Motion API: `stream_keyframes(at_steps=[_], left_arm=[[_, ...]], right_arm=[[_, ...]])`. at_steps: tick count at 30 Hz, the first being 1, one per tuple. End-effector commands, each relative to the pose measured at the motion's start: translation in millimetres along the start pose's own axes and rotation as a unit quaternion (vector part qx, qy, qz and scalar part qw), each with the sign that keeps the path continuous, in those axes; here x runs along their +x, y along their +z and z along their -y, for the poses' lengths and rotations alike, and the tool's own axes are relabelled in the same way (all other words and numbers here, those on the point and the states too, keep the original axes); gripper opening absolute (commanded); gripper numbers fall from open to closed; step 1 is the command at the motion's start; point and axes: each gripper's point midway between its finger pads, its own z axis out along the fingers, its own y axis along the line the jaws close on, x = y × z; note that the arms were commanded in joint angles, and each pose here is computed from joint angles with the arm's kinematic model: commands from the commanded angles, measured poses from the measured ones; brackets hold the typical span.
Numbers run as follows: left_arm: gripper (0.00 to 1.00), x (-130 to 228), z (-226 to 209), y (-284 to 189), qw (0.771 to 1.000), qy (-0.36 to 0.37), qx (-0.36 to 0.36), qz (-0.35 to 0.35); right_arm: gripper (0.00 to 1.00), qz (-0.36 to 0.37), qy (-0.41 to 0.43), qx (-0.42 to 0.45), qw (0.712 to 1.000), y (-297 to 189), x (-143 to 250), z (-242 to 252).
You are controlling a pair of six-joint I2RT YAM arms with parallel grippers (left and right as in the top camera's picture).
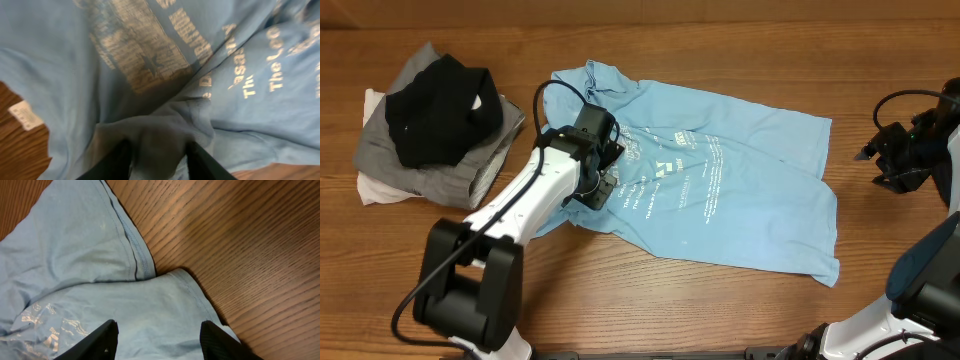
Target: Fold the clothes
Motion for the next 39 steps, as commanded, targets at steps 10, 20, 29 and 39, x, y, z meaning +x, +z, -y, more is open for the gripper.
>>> stream_keyframes(at_steps=[10,20,29,39], left_arm=[[0.04,2.0,-25.1,-53.6,0.996,-0.085,-0.025,-0.028],[0.04,-9.6,-57.1,-147.1,0.988,-0.128,-0.057,0.071],[0.05,19.0,-94.9,-110.5,0.976,-0.194,-0.097,0.011],[0.26,38.7,-87.6,-44.7,0.977,-0.189,-0.088,-0.05]], right_arm=[[0.57,0.003,-0.004,-0.004,1.0,-2.0,0.6,-1.3],[0.57,0.003,-0.004,-0.004,1.0,-2.0,0.5,-1.4],[0.57,0.004,-0.004,-0.004,1.0,-2.0,-0.3,-1.6],[0.57,0.004,-0.004,-0.004,1.0,-2.0,-0.1,-1.6]])
